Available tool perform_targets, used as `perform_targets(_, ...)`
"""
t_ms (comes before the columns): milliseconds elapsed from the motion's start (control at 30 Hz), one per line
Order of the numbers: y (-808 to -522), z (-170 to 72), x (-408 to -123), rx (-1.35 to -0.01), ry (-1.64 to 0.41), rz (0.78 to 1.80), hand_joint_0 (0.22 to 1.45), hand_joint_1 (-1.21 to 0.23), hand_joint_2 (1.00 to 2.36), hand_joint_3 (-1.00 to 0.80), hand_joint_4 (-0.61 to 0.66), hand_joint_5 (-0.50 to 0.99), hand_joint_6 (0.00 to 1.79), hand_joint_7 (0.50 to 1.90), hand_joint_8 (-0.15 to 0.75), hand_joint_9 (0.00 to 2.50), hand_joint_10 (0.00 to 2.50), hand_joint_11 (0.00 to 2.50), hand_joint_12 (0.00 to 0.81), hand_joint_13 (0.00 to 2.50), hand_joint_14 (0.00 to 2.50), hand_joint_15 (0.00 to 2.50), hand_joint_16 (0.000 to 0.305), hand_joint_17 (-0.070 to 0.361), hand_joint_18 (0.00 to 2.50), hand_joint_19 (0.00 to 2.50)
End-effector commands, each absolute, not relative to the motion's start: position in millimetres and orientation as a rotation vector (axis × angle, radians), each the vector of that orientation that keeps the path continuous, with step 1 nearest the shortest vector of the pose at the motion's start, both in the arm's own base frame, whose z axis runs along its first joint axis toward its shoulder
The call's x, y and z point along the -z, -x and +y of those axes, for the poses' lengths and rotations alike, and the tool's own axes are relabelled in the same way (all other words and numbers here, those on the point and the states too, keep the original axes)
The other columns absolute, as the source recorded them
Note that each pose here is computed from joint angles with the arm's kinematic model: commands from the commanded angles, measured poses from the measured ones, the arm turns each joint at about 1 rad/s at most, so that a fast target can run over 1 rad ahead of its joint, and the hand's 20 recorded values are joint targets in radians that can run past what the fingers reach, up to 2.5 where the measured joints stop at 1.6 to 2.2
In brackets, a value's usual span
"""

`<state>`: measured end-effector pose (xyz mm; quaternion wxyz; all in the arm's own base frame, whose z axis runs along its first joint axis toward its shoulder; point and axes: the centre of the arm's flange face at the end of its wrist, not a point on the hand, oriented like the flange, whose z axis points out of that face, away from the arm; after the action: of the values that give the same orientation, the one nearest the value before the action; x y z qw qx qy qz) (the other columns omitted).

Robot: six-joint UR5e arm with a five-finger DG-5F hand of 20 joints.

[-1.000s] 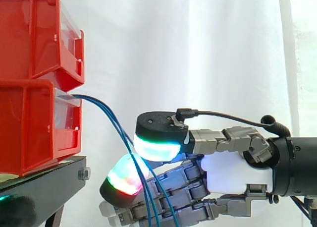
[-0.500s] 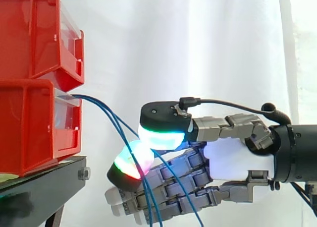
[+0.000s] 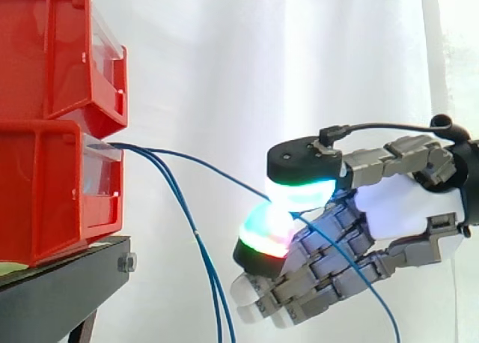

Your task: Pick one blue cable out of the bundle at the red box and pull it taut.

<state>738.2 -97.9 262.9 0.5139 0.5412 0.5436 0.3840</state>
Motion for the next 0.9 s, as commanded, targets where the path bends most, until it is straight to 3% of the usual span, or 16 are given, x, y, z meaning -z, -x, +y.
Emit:
perform_targets(0, -728.8, -102.3, -277.2, -0.902, -1.317, 1.325, 0.64, -0.78, 1.01, 0.05, 0.05, -0.16, 0.93, 0.98, 0.335, 0.49, 0.00, 0.17, 0.381, 0.31, 0.00, 0.11, 0.068, 0.153, 0.15, 0.00)
perform_targets(567, -698.5, -107.6, -326.7, -0.851, -1.360, 1.368, 0.64, -0.78, 1.01, 0.06, 0.04, -0.16, 0.93, 0.98, 0.334, 0.49, 0.00, 0.18, 0.383, 0.32, 0.00, 0.11, 0.068, 0.152, 0.16, 0.00)
perform_targets(867, -698.7, -104.3, -326.0, -0.859, -1.364, 1.369, 0.64, -0.79, 1.01, 0.07, 0.02, -0.16, 0.93, 0.99, 0.336, 0.51, 0.00, 0.19, 0.386, 0.34, 0.00, 0.12, 0.068, 0.153, 0.18, 0.00)
